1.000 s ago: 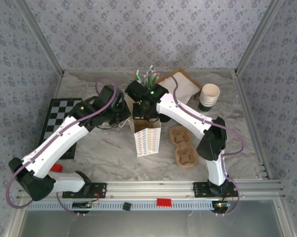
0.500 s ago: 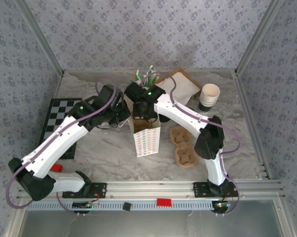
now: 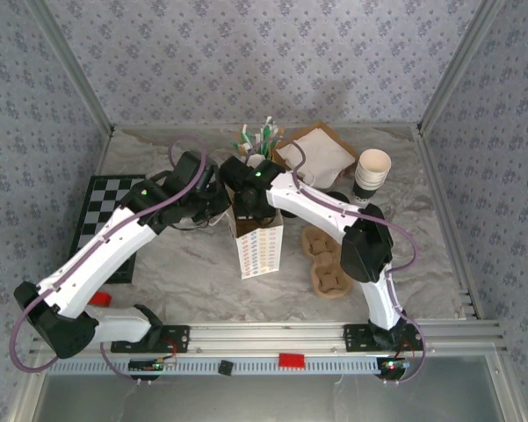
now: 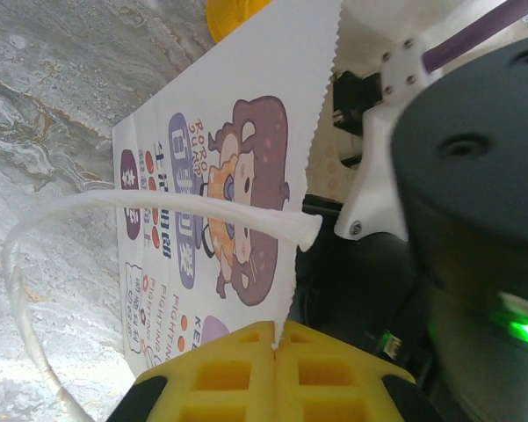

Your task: Pack the takeout coffee

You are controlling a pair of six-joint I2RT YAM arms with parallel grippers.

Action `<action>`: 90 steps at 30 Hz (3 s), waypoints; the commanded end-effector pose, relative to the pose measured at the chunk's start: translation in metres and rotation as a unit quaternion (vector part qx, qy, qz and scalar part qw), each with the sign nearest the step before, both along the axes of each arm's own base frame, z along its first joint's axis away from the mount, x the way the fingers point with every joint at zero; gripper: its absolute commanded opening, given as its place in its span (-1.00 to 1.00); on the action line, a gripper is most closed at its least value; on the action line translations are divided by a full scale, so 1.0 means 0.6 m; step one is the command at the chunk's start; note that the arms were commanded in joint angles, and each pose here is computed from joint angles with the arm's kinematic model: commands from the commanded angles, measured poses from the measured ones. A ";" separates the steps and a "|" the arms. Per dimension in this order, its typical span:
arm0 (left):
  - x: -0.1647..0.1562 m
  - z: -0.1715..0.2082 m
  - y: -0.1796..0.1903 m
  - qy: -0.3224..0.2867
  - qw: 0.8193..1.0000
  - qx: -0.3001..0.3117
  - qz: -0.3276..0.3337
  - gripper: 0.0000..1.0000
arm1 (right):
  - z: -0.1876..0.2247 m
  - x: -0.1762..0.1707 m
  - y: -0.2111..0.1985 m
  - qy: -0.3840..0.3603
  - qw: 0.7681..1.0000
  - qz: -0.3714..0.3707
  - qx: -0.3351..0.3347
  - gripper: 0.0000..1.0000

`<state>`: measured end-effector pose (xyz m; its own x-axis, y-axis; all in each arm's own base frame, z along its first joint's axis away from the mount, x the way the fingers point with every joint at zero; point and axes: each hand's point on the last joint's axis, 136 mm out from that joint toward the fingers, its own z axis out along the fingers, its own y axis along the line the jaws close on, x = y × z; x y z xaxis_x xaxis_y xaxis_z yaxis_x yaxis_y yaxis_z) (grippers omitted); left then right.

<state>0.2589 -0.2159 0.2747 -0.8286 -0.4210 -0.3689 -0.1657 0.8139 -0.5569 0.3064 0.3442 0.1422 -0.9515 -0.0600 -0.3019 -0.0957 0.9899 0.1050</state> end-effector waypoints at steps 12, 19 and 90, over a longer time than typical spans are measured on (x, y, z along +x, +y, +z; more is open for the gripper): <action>0.001 0.014 0.003 -0.019 1.000 -0.010 0.002 -1.00 | -0.066 0.011 0.014 0.007 1.000 0.024 -0.008 -1.00; 0.001 0.015 0.009 -0.023 1.000 -0.003 0.005 -1.00 | -0.096 -0.017 0.010 0.022 0.999 0.035 -0.017 -1.00; 0.006 0.022 0.005 -0.084 0.993 0.052 -0.066 -1.00 | 0.003 0.012 0.058 -0.117 0.986 0.086 0.079 -1.00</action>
